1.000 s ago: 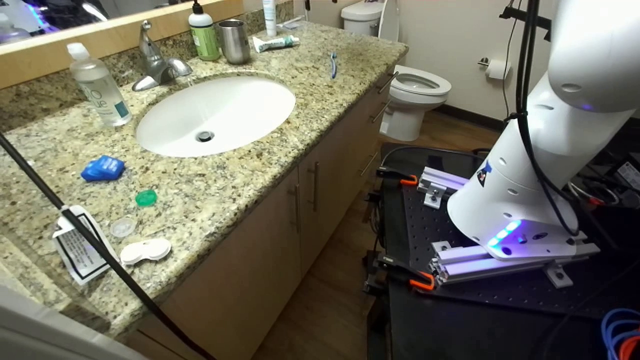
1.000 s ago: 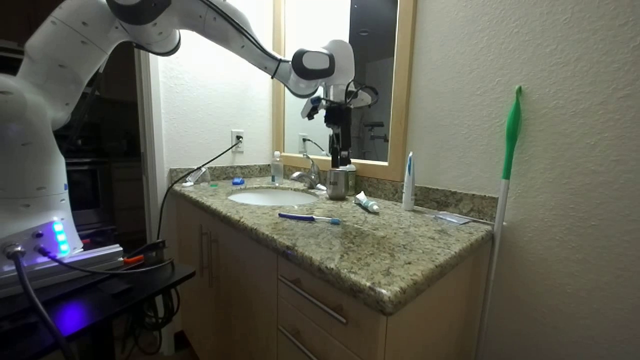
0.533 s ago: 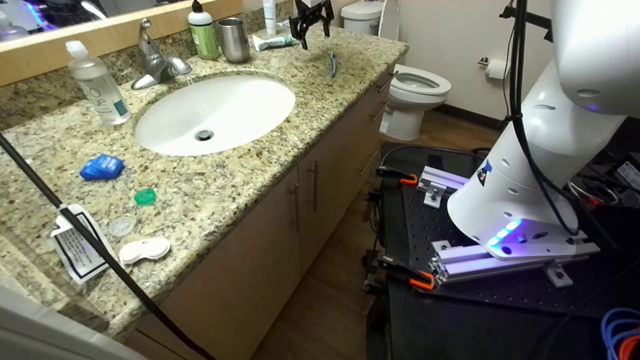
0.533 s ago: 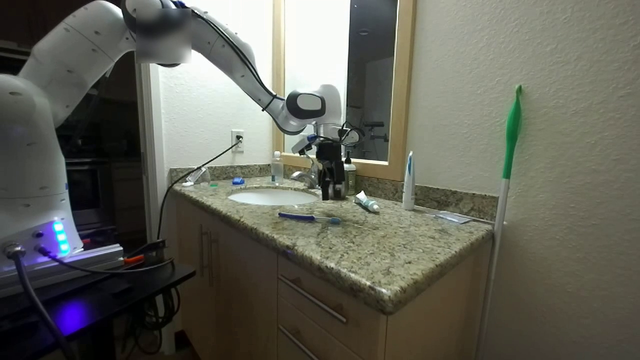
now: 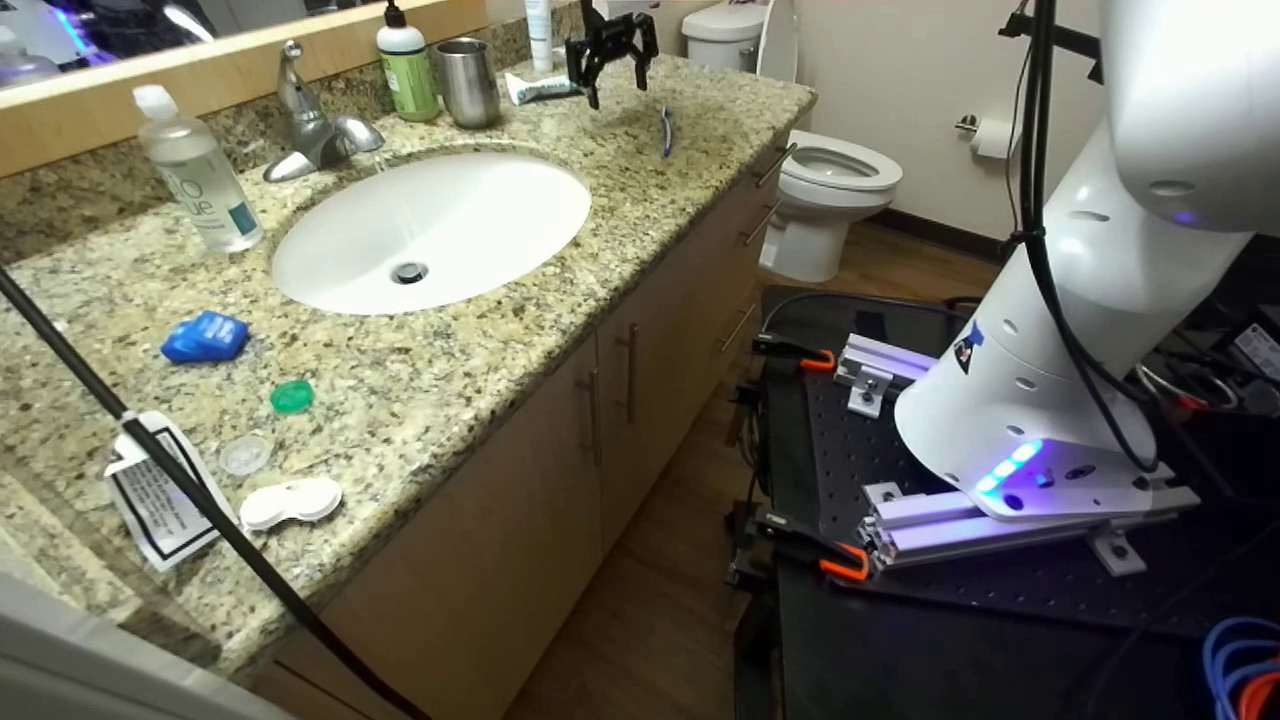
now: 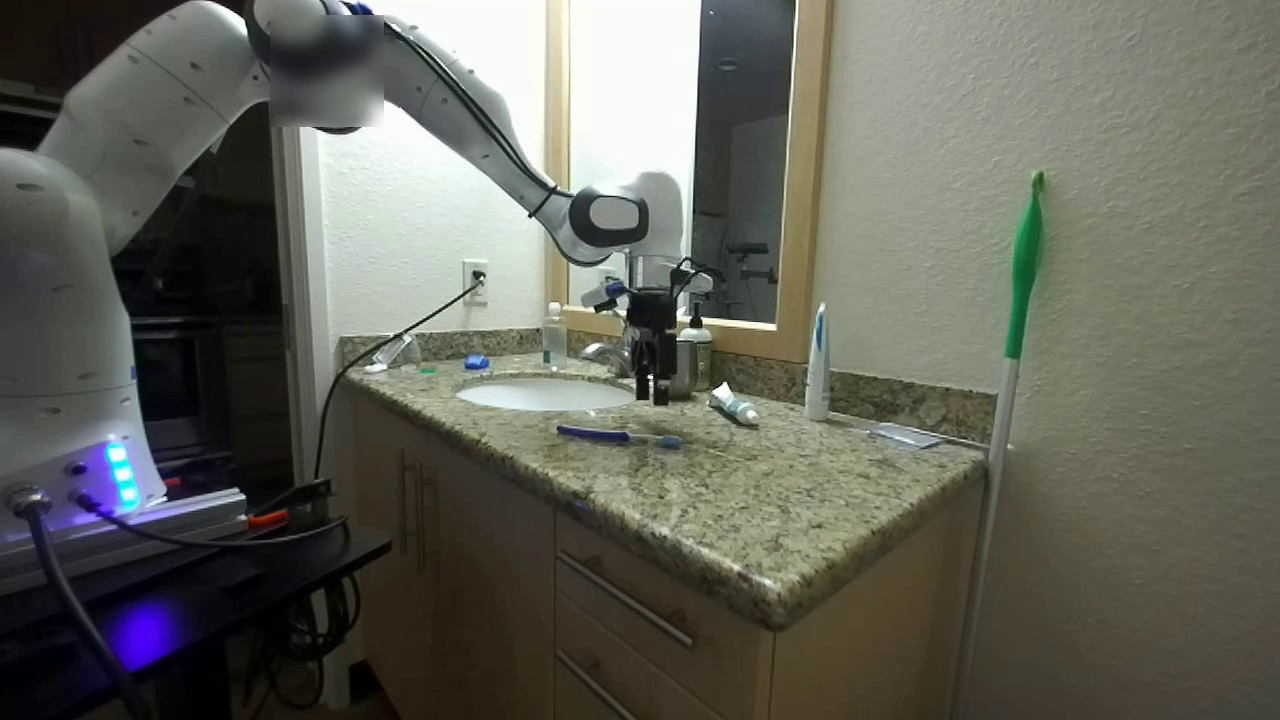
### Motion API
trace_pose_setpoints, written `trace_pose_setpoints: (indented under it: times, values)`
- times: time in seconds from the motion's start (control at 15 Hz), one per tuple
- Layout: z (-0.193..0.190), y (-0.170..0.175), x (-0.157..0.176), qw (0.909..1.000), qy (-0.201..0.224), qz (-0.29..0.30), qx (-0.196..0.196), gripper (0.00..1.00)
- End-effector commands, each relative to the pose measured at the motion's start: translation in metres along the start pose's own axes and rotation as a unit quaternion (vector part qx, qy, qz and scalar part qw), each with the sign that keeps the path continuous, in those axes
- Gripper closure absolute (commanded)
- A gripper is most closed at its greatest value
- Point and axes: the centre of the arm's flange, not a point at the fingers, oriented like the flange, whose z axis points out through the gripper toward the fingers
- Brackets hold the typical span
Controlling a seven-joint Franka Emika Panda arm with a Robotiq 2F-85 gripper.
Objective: Open the faucet, take the toothbrush and put it on the table, pick it and put it back in the cup, then close the faucet
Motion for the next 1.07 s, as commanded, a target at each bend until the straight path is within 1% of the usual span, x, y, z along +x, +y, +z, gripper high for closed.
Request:
trace_pose_setpoints:
  times: [0.0, 0.07, 0.2, 0.33, 0.4, 0.47, 0.6, 0.73, 0.8, 0.87, 1.0]
  values:
    - [0.002, -0.014, -0.003, 0.9949, -0.01, -0.002, 0.1, 0.0]
    - [0.003, -0.017, -0.003, 0.9938, -0.01, -0.004, 0.111, 0.0]
    - [0.004, -0.019, -0.002, 0.9934, -0.007, -0.014, 0.114, 0.0]
    - [0.004, -0.01, -0.004, 0.9978, -0.019, -0.03, 0.057, 0.0]
    - [0.004, -0.007, -0.004, 0.9979, -0.022, -0.046, 0.04, 0.0]
    - [0.003, -0.002, -0.003, 0.9976, -0.027, -0.062, 0.015, 0.0]
    - [0.001, 0.008, -0.001, 0.9949, -0.024, -0.09, -0.04, 0.0]
    - [-0.001, 0.014, -0.002, 0.9887, -0.039, -0.123, -0.077, 0.0]
    - [0.002, 0.011, -0.004, 0.9945, -0.027, -0.09, -0.047, 0.0]
    - [0.001, 0.012, -0.005, 0.9929, -0.031, -0.099, -0.059, 0.0]
    - [0.0, 0.013, -0.005, 0.9918, -0.033, -0.105, -0.065, 0.0]
